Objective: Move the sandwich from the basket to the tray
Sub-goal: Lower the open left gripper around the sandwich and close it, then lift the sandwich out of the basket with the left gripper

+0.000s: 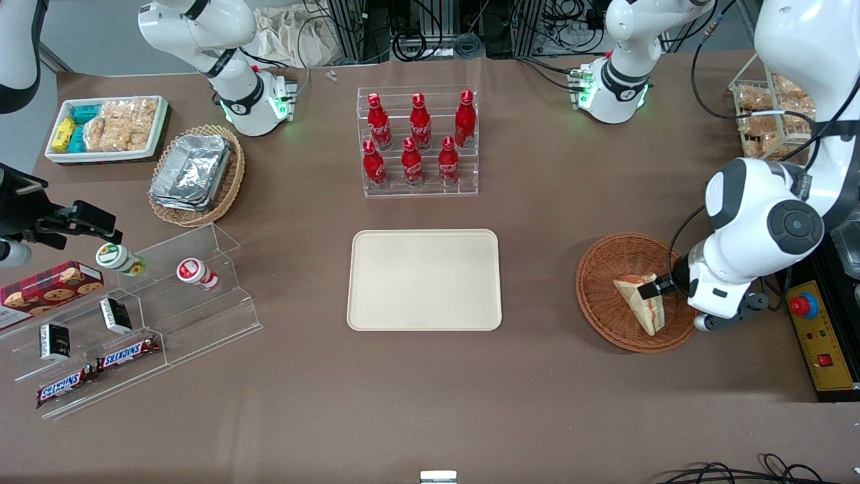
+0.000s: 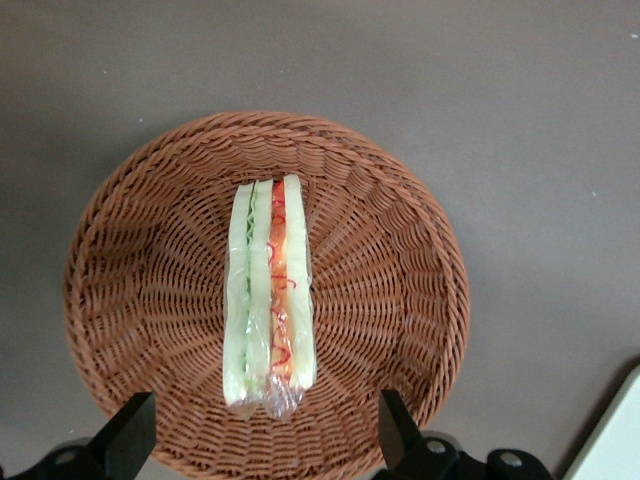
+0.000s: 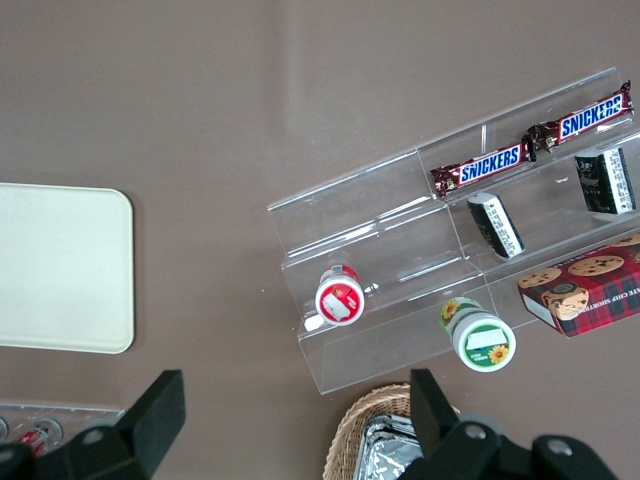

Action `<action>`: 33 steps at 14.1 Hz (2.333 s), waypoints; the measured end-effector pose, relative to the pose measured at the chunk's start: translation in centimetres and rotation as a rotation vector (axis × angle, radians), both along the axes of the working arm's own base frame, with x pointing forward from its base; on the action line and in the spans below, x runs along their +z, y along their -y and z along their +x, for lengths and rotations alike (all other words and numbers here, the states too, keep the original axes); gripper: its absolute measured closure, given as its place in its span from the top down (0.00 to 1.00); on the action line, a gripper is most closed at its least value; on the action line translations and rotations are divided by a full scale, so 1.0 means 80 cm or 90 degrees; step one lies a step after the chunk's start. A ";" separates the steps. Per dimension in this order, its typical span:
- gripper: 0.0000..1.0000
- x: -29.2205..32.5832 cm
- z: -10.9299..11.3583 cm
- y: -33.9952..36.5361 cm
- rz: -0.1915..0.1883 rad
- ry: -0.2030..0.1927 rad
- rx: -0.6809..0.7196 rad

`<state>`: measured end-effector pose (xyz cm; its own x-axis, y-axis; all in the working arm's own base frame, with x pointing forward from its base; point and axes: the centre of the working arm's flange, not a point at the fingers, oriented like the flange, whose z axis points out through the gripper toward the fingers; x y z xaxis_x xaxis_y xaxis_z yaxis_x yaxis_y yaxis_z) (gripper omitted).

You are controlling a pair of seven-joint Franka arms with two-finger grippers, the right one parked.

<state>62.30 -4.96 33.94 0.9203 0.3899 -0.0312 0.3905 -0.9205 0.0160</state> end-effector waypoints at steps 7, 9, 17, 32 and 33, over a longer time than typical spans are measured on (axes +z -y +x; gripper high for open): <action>1.00 -0.073 0.003 0.000 0.047 -0.022 0.040; 1.00 -0.078 0.002 0.000 0.046 -0.026 0.041; 0.94 -0.115 -0.009 0.003 0.035 -0.045 0.064; 0.19 0.161 0.048 0.076 -0.011 0.009 0.122; 0.19 0.176 0.046 0.097 -0.031 0.016 0.109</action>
<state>65.96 -12.73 48.06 0.8417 0.5391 -0.0314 0.5398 -0.8389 0.0699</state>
